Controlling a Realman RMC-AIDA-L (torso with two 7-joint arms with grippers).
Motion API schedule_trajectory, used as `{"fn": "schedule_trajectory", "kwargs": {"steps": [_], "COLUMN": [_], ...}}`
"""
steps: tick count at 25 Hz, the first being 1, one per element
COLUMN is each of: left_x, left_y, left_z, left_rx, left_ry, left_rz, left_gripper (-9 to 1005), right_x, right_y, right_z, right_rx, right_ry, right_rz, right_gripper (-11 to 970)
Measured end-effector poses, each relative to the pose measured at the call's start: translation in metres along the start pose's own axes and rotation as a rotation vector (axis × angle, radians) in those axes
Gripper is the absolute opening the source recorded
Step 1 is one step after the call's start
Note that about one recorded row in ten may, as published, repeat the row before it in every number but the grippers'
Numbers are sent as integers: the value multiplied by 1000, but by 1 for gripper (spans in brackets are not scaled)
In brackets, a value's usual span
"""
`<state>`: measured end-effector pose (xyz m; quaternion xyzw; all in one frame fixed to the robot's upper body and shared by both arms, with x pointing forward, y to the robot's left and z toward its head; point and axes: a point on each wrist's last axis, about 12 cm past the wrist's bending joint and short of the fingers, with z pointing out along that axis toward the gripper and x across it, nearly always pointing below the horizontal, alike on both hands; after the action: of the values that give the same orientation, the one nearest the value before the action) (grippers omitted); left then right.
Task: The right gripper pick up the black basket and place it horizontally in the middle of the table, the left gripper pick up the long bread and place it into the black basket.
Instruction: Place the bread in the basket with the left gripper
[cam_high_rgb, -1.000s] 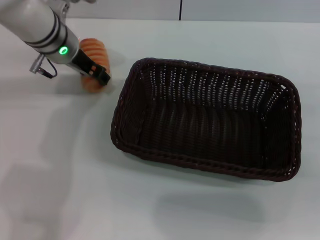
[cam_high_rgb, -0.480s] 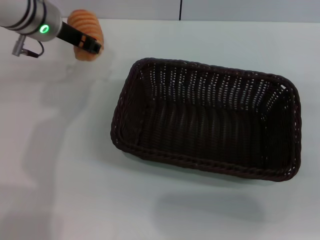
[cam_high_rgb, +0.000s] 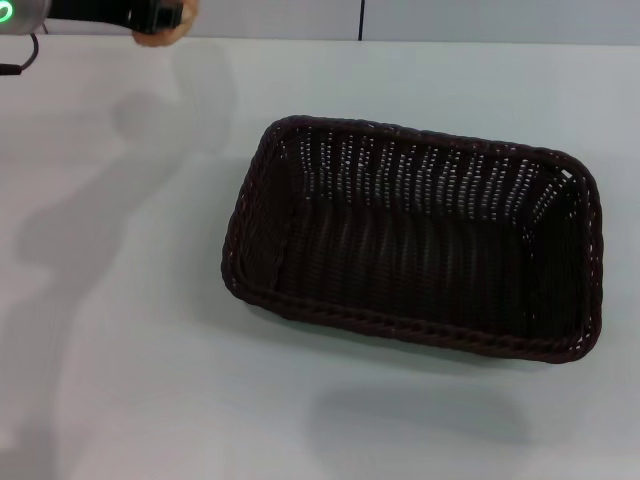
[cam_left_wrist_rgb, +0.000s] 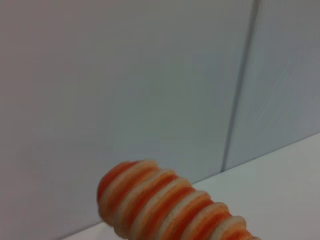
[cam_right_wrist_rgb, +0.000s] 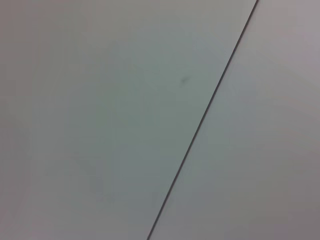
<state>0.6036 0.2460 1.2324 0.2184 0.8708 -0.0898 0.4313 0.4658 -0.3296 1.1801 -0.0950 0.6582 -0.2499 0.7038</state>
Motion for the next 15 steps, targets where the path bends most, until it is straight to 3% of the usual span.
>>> {"fn": "schedule_trajectory", "kwargs": {"steps": [7, 11, 15], "left_x": [10, 30, 46], "left_y": [-25, -47, -58], "left_z": [-29, -44, -51], "left_rx": [141, 262, 316], "left_ry": [-47, -72, -74], "left_rz": [16, 57, 73], "left_gripper": [381, 363, 329], "right_x": [-4, -6, -7], "right_y": [0, -2, -2], "right_z": [2, 3, 3], "right_rx": [2, 7, 8], "right_ry": [-15, -20, -23], "right_rz": [-5, -8, -7], "right_gripper": [583, 583, 583]}}
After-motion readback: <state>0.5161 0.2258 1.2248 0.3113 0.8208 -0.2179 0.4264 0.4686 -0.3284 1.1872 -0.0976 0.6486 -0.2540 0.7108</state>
